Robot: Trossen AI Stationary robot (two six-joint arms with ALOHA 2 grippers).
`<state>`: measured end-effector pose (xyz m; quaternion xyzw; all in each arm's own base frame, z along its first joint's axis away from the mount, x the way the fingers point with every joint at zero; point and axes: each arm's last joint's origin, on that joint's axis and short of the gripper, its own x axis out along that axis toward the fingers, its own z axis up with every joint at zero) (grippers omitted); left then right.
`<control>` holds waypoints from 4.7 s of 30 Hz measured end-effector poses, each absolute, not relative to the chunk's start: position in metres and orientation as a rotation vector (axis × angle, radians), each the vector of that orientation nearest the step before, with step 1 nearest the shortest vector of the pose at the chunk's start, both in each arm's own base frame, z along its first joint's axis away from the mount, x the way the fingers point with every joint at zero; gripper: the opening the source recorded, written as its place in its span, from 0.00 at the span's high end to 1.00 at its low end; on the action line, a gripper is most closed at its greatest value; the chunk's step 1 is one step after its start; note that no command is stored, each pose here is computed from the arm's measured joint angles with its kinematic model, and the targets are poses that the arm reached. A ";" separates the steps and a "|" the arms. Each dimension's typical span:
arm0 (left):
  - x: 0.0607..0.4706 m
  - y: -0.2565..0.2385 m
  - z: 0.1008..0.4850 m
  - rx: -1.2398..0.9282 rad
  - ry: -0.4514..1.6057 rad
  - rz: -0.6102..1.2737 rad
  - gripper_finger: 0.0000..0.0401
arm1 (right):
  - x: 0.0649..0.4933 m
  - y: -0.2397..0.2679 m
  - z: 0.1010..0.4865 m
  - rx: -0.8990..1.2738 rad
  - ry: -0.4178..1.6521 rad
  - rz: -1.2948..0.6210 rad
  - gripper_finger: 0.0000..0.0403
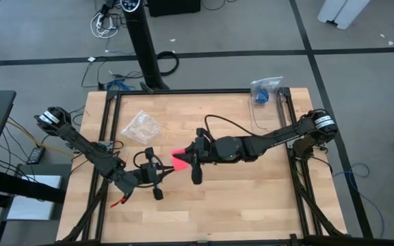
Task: Roll bandage
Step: Roll the pink bandage
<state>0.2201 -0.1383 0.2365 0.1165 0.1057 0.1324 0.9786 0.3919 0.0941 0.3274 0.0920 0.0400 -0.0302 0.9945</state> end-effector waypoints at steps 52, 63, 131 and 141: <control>0.223 -0.145 0.271 -0.368 -0.074 0.051 0.97 | 0.302 0.044 0.350 0.063 0.295 0.051 0.68; 0.222 -0.146 0.278 -0.427 -0.137 0.010 0.97 | 0.282 0.080 0.237 0.149 0.022 0.160 0.68; 0.219 -0.144 0.282 -0.064 -0.151 0.093 0.98 | 0.340 0.170 0.248 0.231 0.100 0.193 1.00; 0.220 -0.144 0.271 0.029 -0.048 0.130 0.98 | 0.343 0.176 0.277 0.257 -0.050 0.191 1.00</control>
